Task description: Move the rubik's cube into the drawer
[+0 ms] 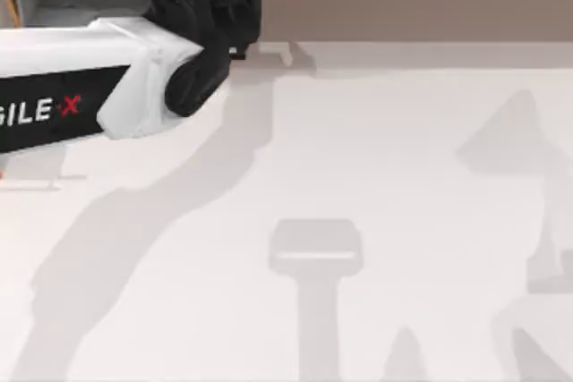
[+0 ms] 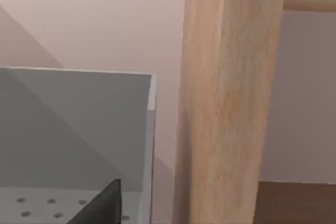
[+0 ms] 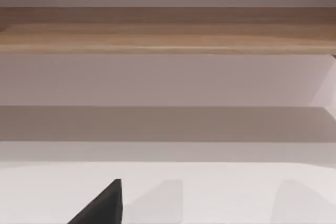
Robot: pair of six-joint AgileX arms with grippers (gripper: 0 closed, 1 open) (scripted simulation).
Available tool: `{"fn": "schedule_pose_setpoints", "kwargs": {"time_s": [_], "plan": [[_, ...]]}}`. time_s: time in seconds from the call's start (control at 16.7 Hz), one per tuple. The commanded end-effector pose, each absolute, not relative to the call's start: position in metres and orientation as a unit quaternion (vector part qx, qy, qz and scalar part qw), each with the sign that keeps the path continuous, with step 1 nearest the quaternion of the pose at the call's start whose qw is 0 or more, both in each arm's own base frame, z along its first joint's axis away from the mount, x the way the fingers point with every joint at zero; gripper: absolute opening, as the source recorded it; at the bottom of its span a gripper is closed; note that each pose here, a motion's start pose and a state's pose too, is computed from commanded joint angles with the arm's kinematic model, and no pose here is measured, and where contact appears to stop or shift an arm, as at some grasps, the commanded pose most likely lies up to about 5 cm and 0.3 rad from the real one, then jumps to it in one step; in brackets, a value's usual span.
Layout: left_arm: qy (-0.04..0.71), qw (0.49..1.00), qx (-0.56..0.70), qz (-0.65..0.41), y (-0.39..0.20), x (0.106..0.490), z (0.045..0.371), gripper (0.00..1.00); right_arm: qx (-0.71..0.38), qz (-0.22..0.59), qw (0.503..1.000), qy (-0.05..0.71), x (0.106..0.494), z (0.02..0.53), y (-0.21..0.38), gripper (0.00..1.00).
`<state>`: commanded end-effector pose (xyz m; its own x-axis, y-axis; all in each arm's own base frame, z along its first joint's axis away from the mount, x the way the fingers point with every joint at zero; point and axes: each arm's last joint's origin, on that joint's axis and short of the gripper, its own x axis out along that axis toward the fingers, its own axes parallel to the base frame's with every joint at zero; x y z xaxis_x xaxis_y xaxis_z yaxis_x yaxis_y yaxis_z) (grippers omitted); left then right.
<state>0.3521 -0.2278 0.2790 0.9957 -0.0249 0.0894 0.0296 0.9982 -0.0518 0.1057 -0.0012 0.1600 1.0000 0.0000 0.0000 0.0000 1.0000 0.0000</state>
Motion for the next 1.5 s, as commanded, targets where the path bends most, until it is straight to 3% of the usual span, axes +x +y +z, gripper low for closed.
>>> {"fn": "schedule_pose_setpoints", "kwargs": {"time_s": [0.24, 0.48, 0.96, 1.5], "plan": [[-0.016, 1.0, -0.01, -0.011, -0.301, 0.374, 0.205, 1.0, 0.0, 0.0, 1.0, 0.0, 0.106, 0.16, -0.001, 1.0], [-0.001, 1.0, -0.001, -0.01, -0.335, 0.374, 0.162, 1.0, 0.0, 0.0, 1.0, 0.0, 0.106, 0.16, -0.001, 1.0], [0.001, 1.0, 0.001, -0.009, -0.336, 0.378, 0.157, 1.0, 0.0, 0.0, 1.0, 0.0, 0.106, 0.16, -0.001, 1.0], [0.0, 1.0, 0.0, -0.01, -0.339, 0.43, 0.158, 1.0, 0.0, 0.0, 1.0, 0.0, 0.106, 0.16, -0.001, 1.0]]}}
